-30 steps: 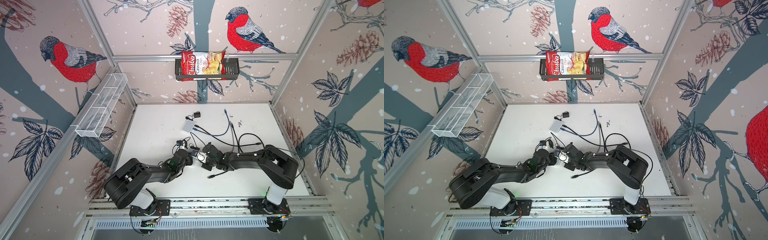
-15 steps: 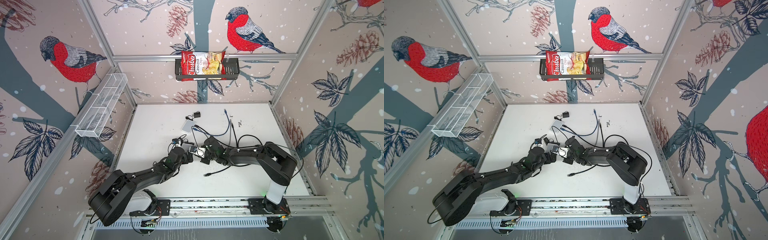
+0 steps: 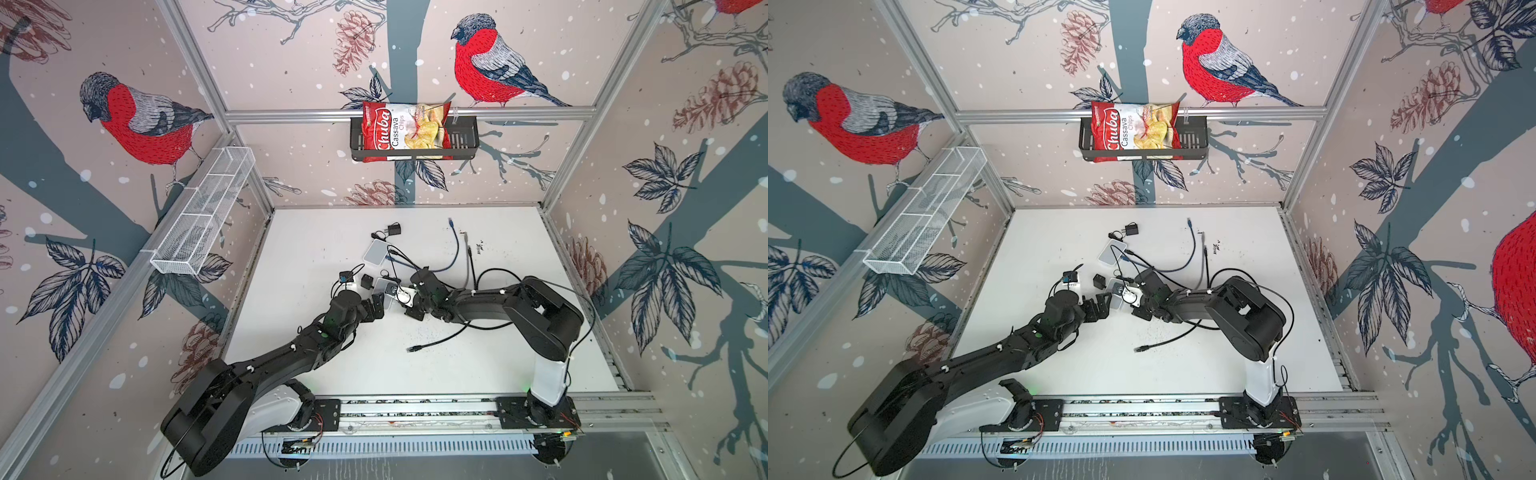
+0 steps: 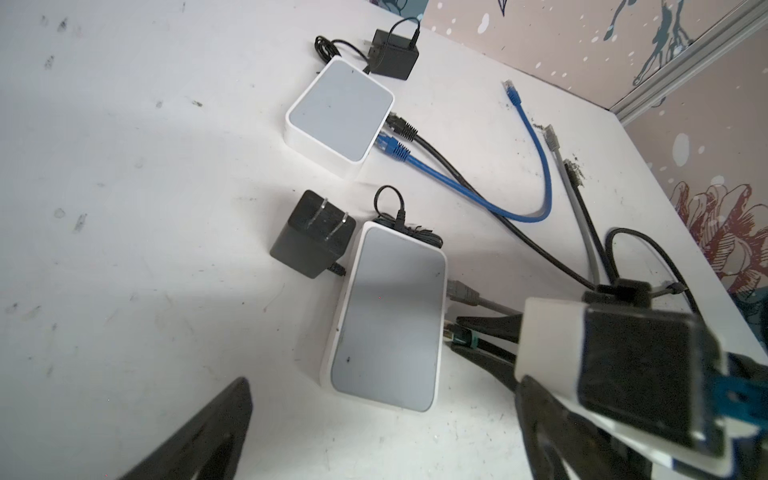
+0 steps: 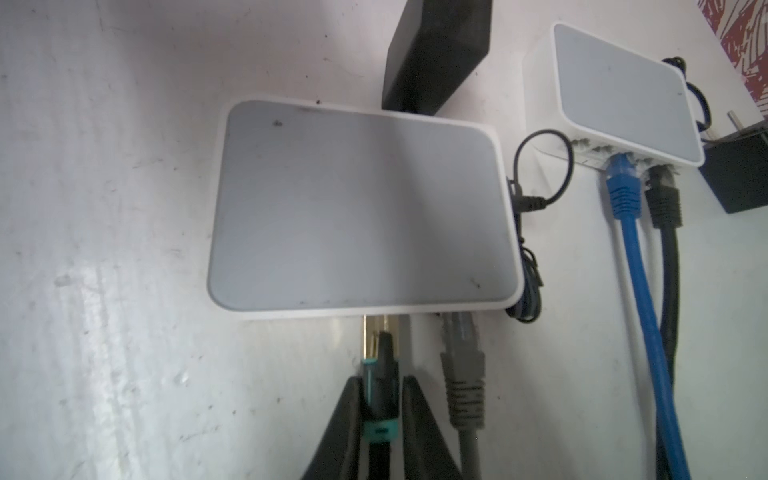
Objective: Insert the plug into the switch port
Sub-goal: 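Push the green-banded plug into the switch port with the right gripper, then open both grippers and draw them back from the switch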
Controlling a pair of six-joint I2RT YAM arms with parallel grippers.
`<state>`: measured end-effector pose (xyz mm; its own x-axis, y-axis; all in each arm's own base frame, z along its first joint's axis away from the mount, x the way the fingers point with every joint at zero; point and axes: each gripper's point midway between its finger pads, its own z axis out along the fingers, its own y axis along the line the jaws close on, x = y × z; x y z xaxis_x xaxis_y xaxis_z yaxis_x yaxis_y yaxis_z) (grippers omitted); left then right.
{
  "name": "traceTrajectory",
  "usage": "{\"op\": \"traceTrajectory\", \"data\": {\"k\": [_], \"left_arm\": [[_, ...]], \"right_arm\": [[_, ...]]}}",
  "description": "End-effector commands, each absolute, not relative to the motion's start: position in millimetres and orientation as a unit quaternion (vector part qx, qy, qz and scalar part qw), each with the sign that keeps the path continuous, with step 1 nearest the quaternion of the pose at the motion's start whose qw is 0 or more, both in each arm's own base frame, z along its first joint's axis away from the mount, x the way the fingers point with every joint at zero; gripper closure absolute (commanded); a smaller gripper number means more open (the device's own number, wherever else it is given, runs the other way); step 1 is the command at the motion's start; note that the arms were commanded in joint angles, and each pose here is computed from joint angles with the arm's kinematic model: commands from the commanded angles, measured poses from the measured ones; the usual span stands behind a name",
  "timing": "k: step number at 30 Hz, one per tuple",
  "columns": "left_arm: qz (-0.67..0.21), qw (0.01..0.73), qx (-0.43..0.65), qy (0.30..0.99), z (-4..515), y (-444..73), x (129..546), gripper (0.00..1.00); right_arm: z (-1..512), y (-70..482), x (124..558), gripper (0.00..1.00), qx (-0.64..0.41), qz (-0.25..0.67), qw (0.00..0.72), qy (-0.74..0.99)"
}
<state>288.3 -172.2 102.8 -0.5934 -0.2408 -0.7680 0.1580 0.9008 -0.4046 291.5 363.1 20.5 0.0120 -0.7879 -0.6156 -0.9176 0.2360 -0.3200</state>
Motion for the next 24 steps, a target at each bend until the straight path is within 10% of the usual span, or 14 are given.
{"op": "traceTrajectory", "data": {"k": [1, 24], "left_arm": [[-0.21, 0.463, -0.015, 0.861, 107, -167, 288, 0.02], [-0.185, 0.385, 0.305, 0.851, 88, -269, 238, 0.08]], "right_arm": [[-1, 341, 275, 0.72, -0.626, 0.075, 0.3, 0.716], [148, 299, 298, 0.61, -0.536, 0.117, 0.448, 0.706]]}}
